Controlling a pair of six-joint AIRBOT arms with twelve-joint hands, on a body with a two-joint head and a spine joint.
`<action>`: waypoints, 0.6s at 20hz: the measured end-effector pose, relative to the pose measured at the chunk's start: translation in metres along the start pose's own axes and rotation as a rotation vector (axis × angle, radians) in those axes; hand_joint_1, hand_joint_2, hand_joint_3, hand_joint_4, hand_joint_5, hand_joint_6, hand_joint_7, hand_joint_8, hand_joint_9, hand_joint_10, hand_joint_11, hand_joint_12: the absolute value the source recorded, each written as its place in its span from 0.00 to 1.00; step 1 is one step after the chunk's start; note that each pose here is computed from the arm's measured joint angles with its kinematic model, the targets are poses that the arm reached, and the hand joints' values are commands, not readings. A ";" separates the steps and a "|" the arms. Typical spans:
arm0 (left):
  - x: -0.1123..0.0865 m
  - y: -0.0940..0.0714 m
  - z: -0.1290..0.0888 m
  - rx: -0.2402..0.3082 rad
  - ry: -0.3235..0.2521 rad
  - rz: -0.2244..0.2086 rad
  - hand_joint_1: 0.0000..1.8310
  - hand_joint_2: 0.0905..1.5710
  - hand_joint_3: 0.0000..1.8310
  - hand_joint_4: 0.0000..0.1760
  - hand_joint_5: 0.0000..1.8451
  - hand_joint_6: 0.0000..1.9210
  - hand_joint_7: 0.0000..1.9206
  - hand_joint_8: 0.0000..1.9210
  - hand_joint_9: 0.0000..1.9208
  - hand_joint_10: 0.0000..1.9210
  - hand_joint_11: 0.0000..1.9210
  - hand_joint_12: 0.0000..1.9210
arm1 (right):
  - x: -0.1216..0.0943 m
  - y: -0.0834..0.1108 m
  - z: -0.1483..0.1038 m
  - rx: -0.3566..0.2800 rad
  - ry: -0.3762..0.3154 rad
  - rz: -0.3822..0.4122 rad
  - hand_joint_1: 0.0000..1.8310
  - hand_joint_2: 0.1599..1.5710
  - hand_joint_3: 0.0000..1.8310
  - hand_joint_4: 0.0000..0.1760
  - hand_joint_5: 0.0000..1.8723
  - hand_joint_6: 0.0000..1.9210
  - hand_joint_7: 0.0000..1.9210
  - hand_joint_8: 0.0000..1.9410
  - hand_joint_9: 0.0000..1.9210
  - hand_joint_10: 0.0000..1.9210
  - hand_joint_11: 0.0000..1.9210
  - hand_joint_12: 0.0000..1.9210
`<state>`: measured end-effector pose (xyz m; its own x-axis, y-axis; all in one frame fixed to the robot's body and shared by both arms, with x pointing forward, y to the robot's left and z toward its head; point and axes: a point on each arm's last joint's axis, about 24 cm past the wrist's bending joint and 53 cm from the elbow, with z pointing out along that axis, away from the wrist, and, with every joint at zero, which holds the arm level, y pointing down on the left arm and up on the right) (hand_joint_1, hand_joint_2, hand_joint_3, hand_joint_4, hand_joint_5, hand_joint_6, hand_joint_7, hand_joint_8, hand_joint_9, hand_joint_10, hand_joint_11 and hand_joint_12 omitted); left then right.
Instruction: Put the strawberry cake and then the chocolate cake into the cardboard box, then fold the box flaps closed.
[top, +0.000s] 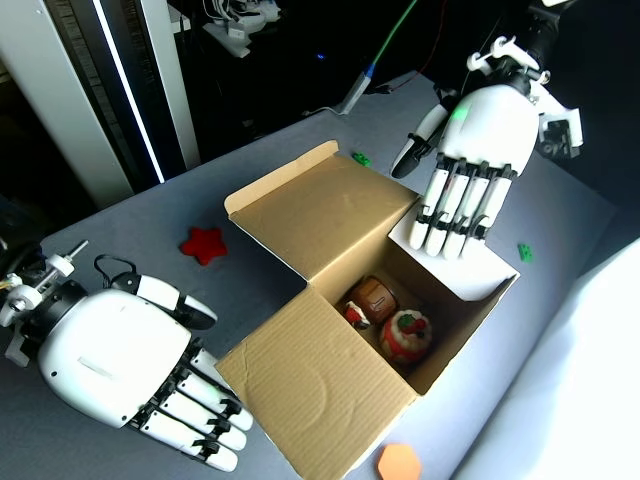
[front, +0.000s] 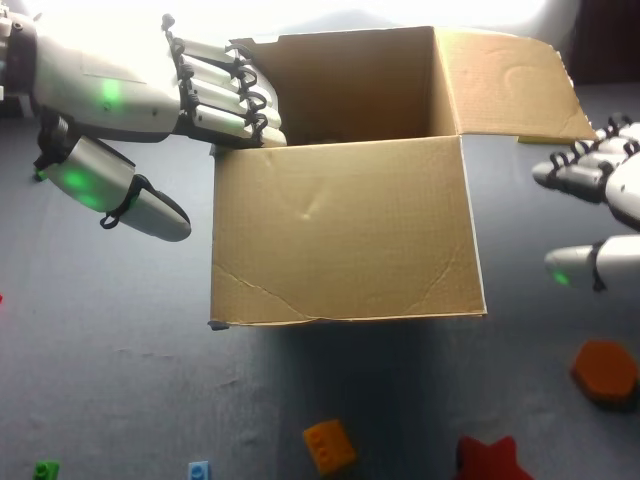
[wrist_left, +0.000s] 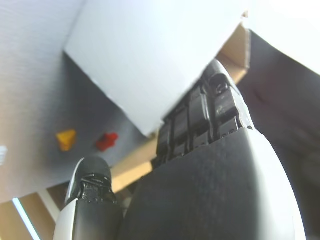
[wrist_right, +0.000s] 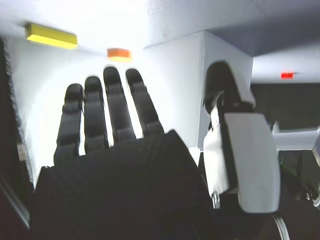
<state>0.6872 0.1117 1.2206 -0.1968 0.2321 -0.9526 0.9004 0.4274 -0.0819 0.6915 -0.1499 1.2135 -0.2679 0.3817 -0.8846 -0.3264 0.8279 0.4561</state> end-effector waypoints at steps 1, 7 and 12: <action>0.001 0.000 0.000 0.001 0.001 -0.004 0.00 0.75 0.00 0.00 0.11 0.00 0.08 0.00 0.08 0.00 0.00 0.26 | -0.013 0.004 -0.002 -0.009 -0.025 0.014 0.00 0.78 0.00 0.00 0.07 0.01 0.10 0.01 0.07 0.02 0.00 0.25; -0.015 0.004 -0.006 -0.008 -0.025 -0.003 0.00 0.75 0.00 0.00 0.10 0.00 0.07 0.00 0.06 0.00 0.00 0.24 | -0.082 0.049 -0.033 -0.113 -0.162 0.074 0.00 0.78 0.00 0.00 0.04 0.00 0.05 0.00 0.04 0.00 0.01 0.01; -0.047 0.020 -0.026 -0.058 -0.104 -0.022 0.00 0.75 0.00 0.00 0.08 0.00 0.07 0.00 0.07 0.00 0.00 0.31 | -0.075 0.085 -0.028 -0.195 -0.128 0.076 0.00 0.77 0.00 0.00 0.05 0.01 0.06 0.00 0.04 0.00 0.02 0.01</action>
<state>0.7037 0.1322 1.2713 -0.1723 0.1311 -0.9763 0.8717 0.4818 -0.0892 0.6580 -0.1196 1.3212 -0.1855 0.4992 -0.8464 -0.4816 0.7046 0.5212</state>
